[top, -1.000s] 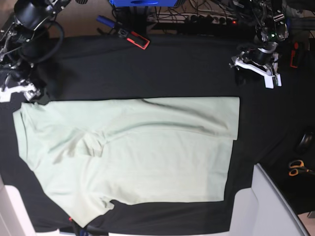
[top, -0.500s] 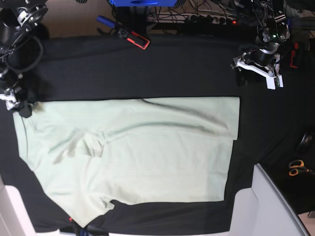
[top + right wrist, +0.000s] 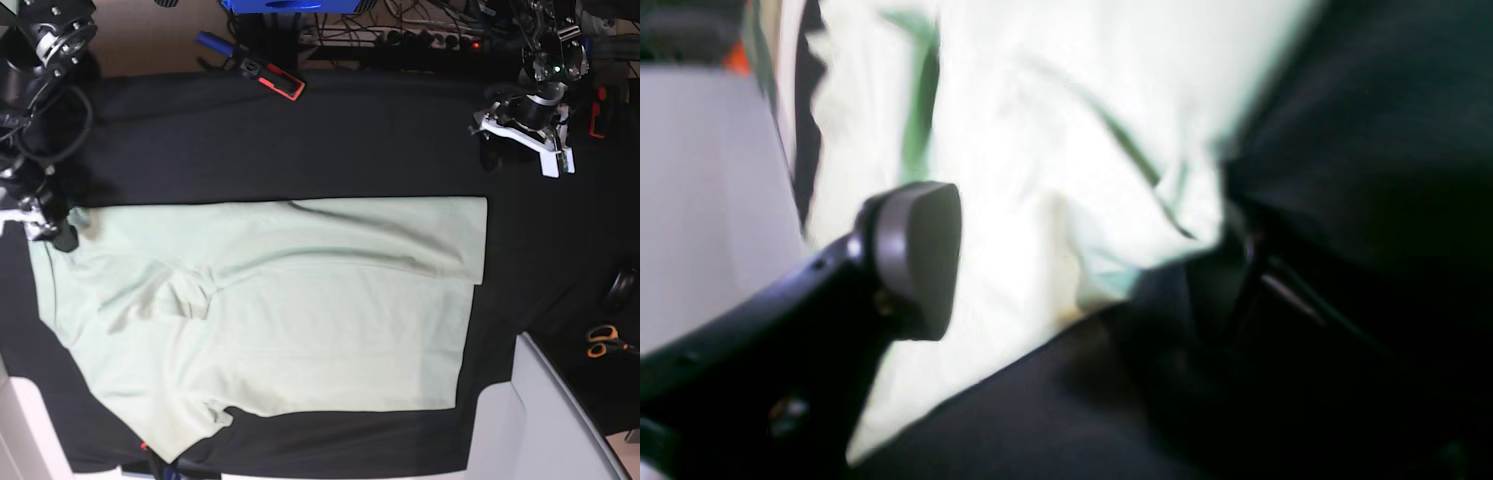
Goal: Fold the T-shirt properly
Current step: 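Lower the right gripper onto the shirt's shoulder corner and pinch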
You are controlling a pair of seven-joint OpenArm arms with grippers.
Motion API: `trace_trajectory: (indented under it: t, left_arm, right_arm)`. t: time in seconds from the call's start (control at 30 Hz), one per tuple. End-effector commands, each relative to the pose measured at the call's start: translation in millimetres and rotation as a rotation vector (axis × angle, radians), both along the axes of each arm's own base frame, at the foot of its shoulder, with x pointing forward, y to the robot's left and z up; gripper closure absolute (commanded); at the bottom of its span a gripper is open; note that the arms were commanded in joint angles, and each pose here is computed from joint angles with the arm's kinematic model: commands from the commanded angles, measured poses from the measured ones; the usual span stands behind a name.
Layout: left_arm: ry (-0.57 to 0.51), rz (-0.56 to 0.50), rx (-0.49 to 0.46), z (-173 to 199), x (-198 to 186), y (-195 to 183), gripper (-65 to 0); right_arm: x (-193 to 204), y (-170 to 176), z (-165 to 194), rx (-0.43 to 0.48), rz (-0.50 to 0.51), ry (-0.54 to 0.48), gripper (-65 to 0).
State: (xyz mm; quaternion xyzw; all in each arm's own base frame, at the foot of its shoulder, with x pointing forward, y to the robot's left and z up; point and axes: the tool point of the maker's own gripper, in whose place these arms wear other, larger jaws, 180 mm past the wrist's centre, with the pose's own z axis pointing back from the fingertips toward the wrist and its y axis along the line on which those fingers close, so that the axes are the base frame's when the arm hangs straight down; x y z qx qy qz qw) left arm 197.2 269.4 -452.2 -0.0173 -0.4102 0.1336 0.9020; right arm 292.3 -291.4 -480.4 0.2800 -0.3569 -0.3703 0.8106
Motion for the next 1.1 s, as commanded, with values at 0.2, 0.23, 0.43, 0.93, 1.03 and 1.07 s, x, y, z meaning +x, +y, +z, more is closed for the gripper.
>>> trace_trajectory:
  t: [0.2, 0.23, 0.43, 0.93, 1.03, 1.07]
  left_arm:
    - [-0.035, -0.003, 0.015, 10, 6, 4, -38.8]
    - [-0.034, -0.003, 0.015, 9, 5, 4, -38.8]
    - [-0.031, -0.002, 0.014, 8, 5, 5, -38.8]
    - [-0.036, -0.008, 0.023, 11, 6, 8, -38.8]
    - [-0.035, -0.01, 0.027, 12, 6, 9, -38.8]
    - [-0.035, -0.01, 0.027, 12, 6, 9, -38.8]
  right_arm:
    - [24, -1, 18, -0.015, 0.018, -0.058, -23.6]
    - [26, -1, 19, -0.016, 0.019, -0.063, -22.6]
    - [28, -3, 21, -0.019, 0.016, -0.066, -21.5]
    - [18, 2, -9, 0.07, -0.063, -0.016, -21.6]
    - [19, -8, -6, 0.056, -0.076, -0.024, -21.6]
    - [19, -10, -5, 0.053, -0.081, -0.027, -21.6]
